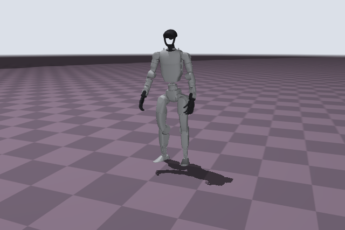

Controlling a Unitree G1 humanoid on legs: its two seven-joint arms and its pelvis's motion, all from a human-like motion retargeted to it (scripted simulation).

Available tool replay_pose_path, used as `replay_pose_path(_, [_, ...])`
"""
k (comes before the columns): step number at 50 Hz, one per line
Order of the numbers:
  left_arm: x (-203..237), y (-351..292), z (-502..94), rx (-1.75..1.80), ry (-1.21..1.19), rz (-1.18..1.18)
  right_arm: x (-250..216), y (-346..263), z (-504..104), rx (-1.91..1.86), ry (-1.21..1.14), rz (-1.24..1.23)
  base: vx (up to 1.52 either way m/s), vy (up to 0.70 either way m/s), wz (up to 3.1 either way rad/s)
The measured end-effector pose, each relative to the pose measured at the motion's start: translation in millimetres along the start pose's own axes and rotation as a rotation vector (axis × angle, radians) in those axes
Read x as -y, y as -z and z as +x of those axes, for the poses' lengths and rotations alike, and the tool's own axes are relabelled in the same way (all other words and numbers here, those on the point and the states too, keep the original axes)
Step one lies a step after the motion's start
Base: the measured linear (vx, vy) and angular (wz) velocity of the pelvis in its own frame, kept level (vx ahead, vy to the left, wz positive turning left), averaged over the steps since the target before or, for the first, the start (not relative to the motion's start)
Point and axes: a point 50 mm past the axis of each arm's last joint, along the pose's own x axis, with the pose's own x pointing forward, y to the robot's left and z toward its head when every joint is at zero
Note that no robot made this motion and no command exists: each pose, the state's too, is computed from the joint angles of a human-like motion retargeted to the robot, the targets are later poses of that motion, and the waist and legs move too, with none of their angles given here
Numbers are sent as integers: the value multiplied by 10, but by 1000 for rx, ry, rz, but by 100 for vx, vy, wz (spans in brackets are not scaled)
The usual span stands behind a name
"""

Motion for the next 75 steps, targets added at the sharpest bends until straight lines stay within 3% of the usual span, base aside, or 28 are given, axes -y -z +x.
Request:
replay_pose_path(3, [-10, 62, -22, -13, -6, 95, -119, -81, 7, 62, -18, 60, 4, -20, -4])
replay_pose_path(5, [-79, 132, -51, -33, -32, -7, -244, -105, 19, 40, -36, -4, 4, -24, -8])
replay_pose_path(10, [-215, 217, -103, -66, -115, 35, -392, -167, 16, 82, 6, -14, 5, -18, 7])
replay_pose_path(14, [-281, 83, -70, -52, -170, 52, -252, -74, 6, 51, 74, 3, 8, -18, 40])
replay_pose_path(23, [-461, -349, -45, 165, -345, -156, 156, 76, -27, -27, 187, 19, 9, -30, 30])
replay_pose_path(34, [-624, -35, -167, 84, -408, -135, 112, -112, 11, 31, 155, -82, 10, -57, -32])
replay_pose_path(38, [-533, 30, -145, 38, -354, -90, 55, -67, 10, 10, 97, -116, 13, -69, -7])
replay_pose_path(47, [-213, -15, -33, 45, -170, -262, 106, -172, 35, -12, 57, -145, 9, -41, 3])
replay_pose_path(57, [-15, 47, -8, -6, -25, -185, -34, -311, 59, 33, -21, -249, 8, -21, -18])
replay_pose_path(66, [-363, 371, -200, -69, -160, -134, -272, -586, 48, 228, -11, -107, 10, -18, 4])
replay_pose_path(75, [-684, 106, -217, 29, -360, -170, 76, -285, 17, 137, 67, -162, 11, -22, 31])
